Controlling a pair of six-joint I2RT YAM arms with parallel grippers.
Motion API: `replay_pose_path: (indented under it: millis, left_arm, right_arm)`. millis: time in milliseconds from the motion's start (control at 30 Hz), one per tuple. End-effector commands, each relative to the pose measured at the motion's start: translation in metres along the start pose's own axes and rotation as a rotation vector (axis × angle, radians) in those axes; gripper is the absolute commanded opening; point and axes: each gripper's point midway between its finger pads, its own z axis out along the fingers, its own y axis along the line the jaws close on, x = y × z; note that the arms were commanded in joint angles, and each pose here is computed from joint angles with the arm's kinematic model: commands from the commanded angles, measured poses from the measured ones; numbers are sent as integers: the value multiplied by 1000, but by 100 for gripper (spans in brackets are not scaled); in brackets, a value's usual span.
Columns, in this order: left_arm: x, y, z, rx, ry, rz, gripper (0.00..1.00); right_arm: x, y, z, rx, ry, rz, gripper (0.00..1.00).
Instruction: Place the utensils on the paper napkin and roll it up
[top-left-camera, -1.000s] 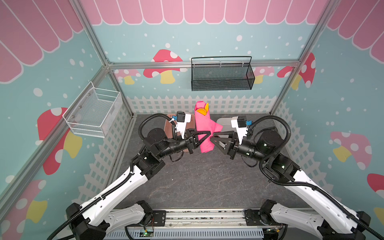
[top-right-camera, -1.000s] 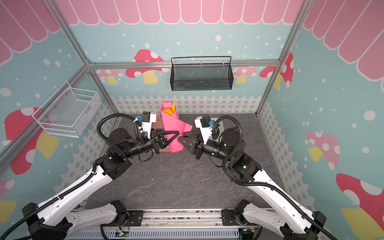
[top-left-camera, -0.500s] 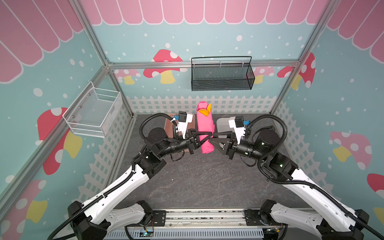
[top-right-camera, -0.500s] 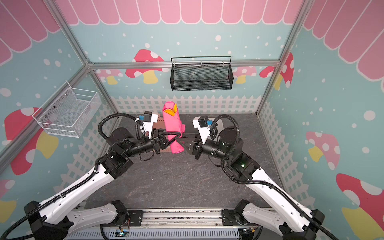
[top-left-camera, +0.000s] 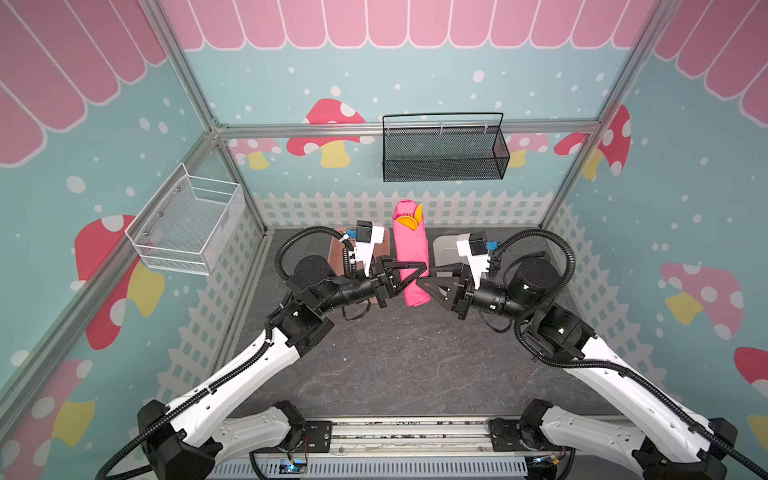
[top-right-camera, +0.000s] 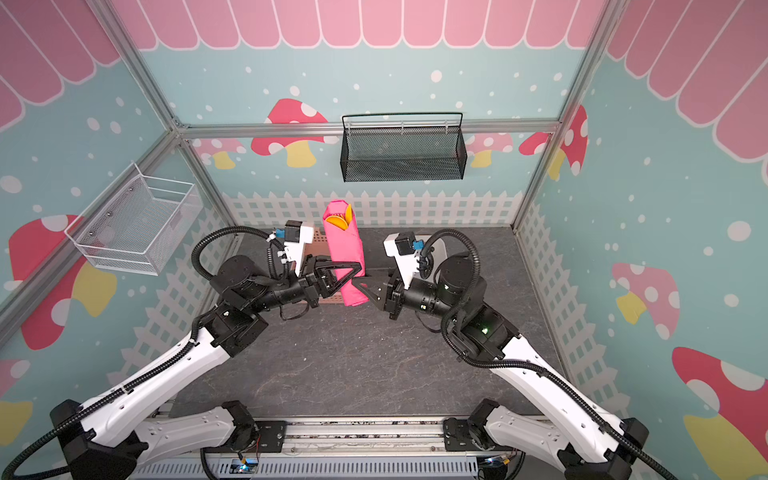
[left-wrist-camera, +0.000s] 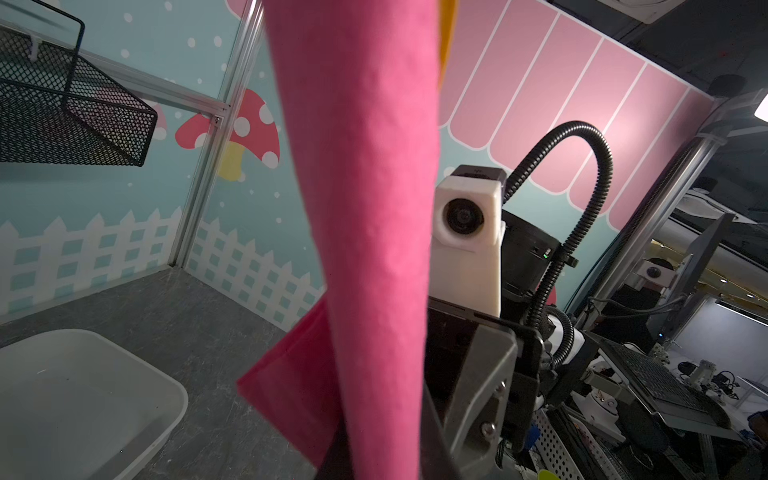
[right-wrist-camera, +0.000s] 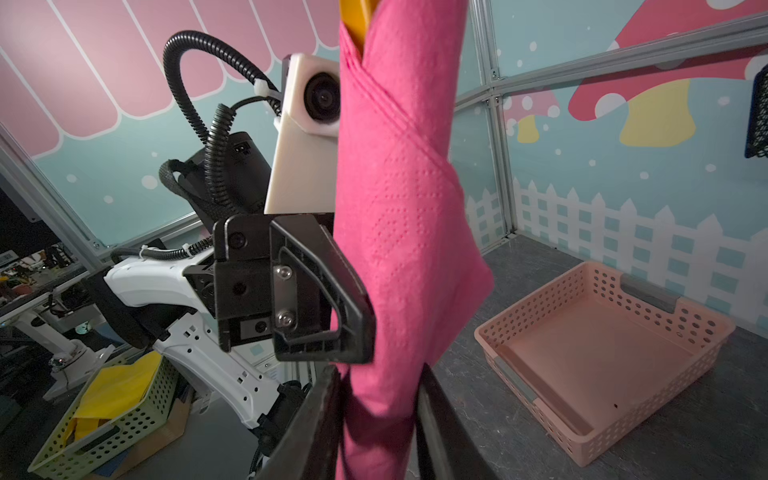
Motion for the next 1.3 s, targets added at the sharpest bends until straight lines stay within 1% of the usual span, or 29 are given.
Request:
replay_pose_path:
  millis: [0, 233, 400, 567, 733, 867, 967, 1033, 1200, 1267]
  left_arm:
    - [-11, -12, 2, 53, -25, 15, 0]
    - [-15, -20, 4, 108, -42, 8, 0]
    - [-15, -26, 5, 146, -42, -1, 0]
    - [-15, -28, 5, 156, -42, -1, 0]
    - [-16, -27, 4, 138, -47, 3, 0]
    - [-18, -22, -2, 72, -58, 21, 8]
    - [-20, -14, -10, -10, -71, 38, 22]
    - [-23, -14, -16, -39, -84, 53, 30]
    - [-28, -17, -28, -85, -97, 86, 46]
    - [-28, -17, -29, -85, -85, 83, 55]
  right_arm:
    - [-4, 11, 1, -69, -21, -7, 30]
    - [-5, 16, 1, -102, -33, 3, 26]
    - [-4, 17, 2, -115, -35, 10, 25]
    - [-5, 18, 1, -120, -41, 8, 23]
    - [-9, 18, -2, -109, -55, 0, 13]
    - [-12, 18, -7, -90, -74, -12, 9]
    - [-12, 19, -7, -91, -72, -17, 7]
    - [-13, 20, -8, -93, -75, -17, 6]
    - [-19, 22, -13, -86, -95, -28, 4]
    - [-21, 25, -15, -94, -101, -35, 3]
